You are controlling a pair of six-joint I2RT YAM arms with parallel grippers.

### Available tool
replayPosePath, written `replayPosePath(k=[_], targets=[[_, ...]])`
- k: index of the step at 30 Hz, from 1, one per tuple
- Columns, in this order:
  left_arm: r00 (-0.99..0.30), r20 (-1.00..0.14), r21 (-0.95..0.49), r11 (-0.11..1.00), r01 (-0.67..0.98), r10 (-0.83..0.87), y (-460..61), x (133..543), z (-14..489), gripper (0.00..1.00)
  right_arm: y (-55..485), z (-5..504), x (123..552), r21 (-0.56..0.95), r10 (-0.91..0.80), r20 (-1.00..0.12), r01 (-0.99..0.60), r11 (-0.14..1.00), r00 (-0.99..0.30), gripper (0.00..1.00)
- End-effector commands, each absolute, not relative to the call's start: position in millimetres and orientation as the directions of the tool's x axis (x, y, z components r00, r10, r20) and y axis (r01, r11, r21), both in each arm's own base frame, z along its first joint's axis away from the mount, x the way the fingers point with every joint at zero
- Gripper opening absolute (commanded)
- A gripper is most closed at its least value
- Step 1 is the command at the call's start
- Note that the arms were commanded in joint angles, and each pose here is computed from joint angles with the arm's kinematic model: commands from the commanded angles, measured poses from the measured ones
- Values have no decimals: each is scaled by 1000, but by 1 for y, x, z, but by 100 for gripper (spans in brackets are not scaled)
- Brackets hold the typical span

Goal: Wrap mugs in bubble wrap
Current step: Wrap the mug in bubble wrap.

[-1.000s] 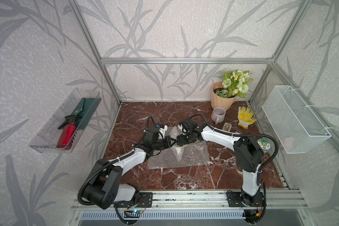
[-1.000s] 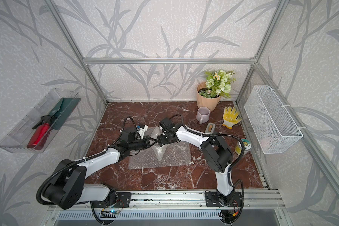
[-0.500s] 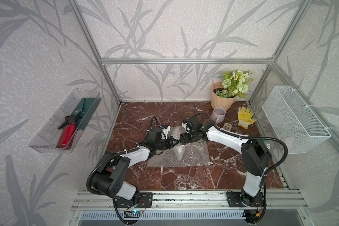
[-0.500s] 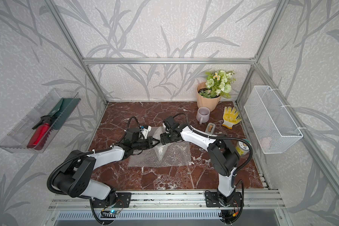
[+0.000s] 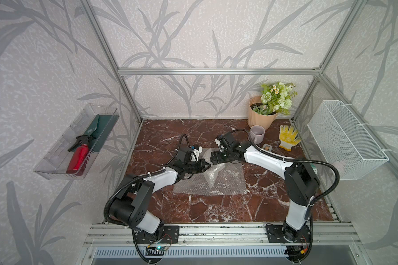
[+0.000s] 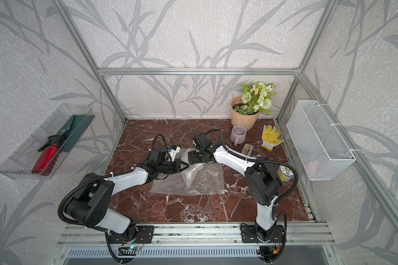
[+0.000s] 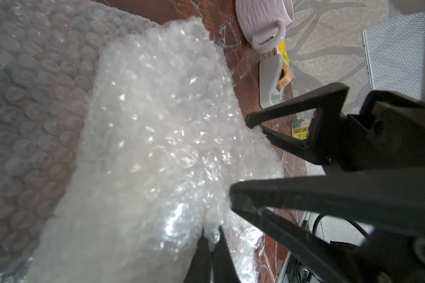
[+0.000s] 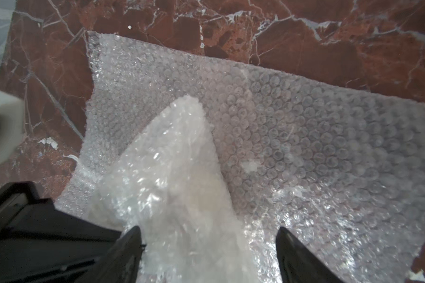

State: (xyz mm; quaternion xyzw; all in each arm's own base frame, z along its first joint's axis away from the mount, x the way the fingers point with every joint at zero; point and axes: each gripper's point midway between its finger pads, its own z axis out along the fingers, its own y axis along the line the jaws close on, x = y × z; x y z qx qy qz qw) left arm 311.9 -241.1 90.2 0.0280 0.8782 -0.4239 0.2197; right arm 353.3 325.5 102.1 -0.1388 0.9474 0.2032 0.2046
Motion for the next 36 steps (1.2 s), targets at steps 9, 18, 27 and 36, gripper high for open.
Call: replayPosePath(k=[9,18,27,36], targets=[[-972,-225,-675,730,103,-71,-229,273,33,0,310,72,338,308,-173,-320,-275,911,-931,76],[-953,-288,-712,686,151,-89,-240,290,63,0,296,33,324,246,-196,-224,-250,936,-955,71],[-908,-392,-732,647,211,-148,-245,308,121,23,292,17,321,221,-195,-188,-235,947,-963,67],[-817,-417,-614,786,-70,-399,-185,308,132,61,293,20,309,233,-63,-204,-111,966,-977,67]])
